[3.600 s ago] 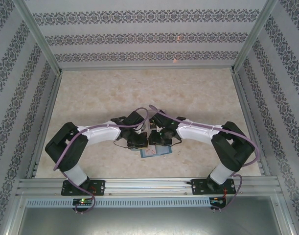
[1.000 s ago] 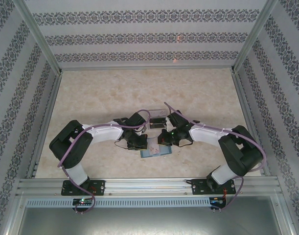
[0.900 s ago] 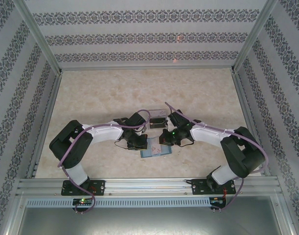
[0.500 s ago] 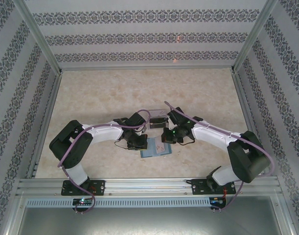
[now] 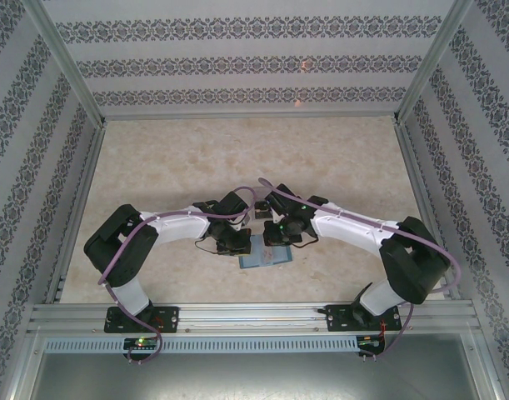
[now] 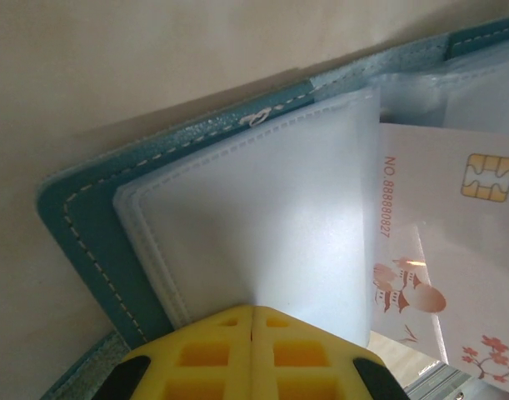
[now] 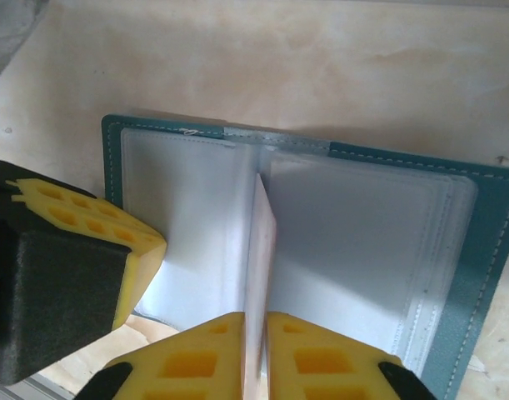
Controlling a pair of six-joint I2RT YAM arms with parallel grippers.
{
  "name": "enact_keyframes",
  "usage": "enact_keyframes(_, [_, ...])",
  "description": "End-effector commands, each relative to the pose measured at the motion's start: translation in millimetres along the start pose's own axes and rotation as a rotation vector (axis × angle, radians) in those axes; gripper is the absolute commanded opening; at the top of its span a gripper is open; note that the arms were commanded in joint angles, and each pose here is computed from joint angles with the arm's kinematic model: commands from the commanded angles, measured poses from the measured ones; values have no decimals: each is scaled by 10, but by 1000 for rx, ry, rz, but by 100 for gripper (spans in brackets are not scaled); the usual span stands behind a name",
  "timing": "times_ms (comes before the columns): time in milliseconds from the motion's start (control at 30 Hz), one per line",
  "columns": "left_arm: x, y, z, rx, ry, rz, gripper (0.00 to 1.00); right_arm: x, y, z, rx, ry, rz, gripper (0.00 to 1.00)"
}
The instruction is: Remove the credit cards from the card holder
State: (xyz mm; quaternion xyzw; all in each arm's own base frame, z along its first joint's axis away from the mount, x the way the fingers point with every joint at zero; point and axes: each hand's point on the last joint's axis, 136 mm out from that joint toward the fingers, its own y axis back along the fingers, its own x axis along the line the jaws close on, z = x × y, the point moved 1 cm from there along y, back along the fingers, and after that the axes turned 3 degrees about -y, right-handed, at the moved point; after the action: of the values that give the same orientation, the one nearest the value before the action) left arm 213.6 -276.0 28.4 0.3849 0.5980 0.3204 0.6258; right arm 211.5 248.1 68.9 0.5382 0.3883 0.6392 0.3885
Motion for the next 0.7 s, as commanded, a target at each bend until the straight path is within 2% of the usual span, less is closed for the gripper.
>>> enact_keyframes(0, [433, -164, -262, 80, 42, 157, 0, 37, -25, -23, 16, -20, -4, 19])
enact_keyframes(200, [442, -170, -268, 80, 44, 156, 0, 13, -35, -72, 28, -50, -8, 18])
enact_keyframes(433, [425, -160, -259, 76, 39, 152, 0, 6, 1, -60, 16, -43, -19, 9])
enact_keyframes(667, [295, -46, -183, 32, 18, 118, 0, 46, 178, 31, -31, 19, -27, 6])
